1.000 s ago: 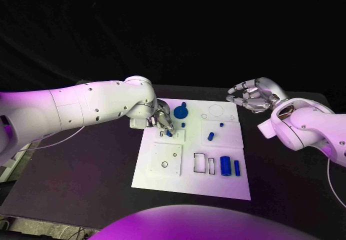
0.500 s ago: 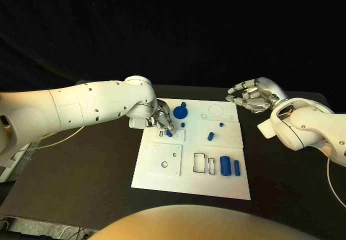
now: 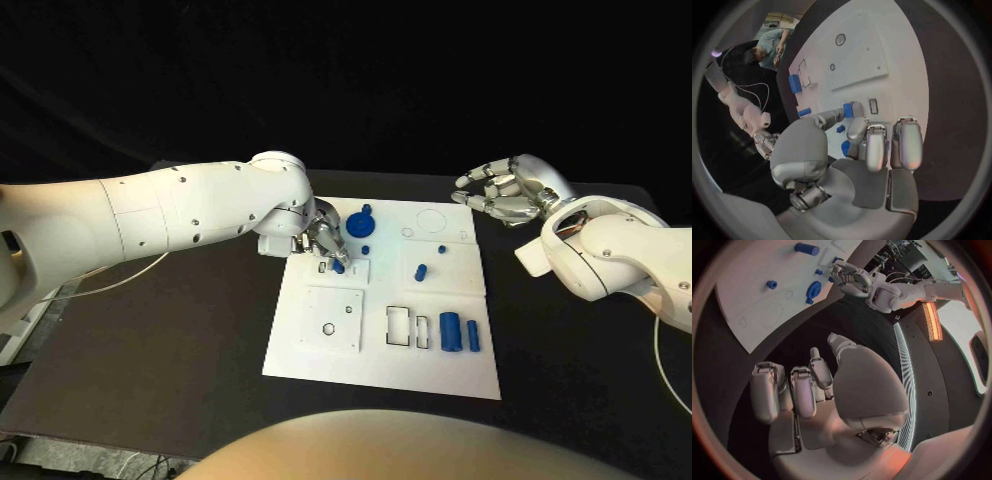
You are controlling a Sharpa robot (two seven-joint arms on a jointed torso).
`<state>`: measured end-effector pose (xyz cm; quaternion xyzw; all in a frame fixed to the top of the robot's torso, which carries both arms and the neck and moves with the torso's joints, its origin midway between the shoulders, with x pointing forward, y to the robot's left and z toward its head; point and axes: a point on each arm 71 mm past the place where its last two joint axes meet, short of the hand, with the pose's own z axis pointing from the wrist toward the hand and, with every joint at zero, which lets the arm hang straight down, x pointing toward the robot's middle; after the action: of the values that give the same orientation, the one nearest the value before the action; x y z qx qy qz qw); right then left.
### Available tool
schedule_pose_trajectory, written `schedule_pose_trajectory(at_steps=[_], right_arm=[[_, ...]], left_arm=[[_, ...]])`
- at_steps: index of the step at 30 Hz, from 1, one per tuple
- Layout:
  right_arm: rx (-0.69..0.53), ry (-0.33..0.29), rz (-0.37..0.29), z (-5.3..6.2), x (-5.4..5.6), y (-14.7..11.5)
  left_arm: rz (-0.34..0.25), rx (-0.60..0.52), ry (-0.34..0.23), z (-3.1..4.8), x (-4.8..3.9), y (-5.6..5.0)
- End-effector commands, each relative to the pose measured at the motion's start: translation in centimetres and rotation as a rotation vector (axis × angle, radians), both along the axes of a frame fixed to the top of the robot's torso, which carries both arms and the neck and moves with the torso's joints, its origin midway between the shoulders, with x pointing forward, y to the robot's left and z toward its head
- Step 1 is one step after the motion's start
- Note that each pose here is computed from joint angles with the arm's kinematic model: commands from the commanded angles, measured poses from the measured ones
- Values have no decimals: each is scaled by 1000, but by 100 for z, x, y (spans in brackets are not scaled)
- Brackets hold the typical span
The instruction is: Assemble the parts on the task board
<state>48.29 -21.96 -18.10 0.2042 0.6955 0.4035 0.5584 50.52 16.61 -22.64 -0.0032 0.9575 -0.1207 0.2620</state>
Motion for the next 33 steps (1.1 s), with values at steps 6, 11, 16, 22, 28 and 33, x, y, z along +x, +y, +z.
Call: schedule_pose_trajectory(at_steps=[6, 11, 16, 22, 28, 33], right_arm=[[-3, -7, 15, 3, -10, 9], [-3, -7, 14, 3, -10, 6], [-4, -7, 14, 3, -9, 3], [-4, -7, 13, 3, -8, 1], [-4, -8, 13, 3, -8, 0], [-4, -8, 13, 3, -8, -1]], left_arm=[[-34, 29, 26, -57, -37, -13], [-40, 32, 32, -61, -44, -15], [-43, 33, 36, -63, -47, -13], [-45, 33, 37, -65, -51, -13], [-43, 32, 35, -66, -49, -14], [-42, 33, 35, -66, -46, -10]])
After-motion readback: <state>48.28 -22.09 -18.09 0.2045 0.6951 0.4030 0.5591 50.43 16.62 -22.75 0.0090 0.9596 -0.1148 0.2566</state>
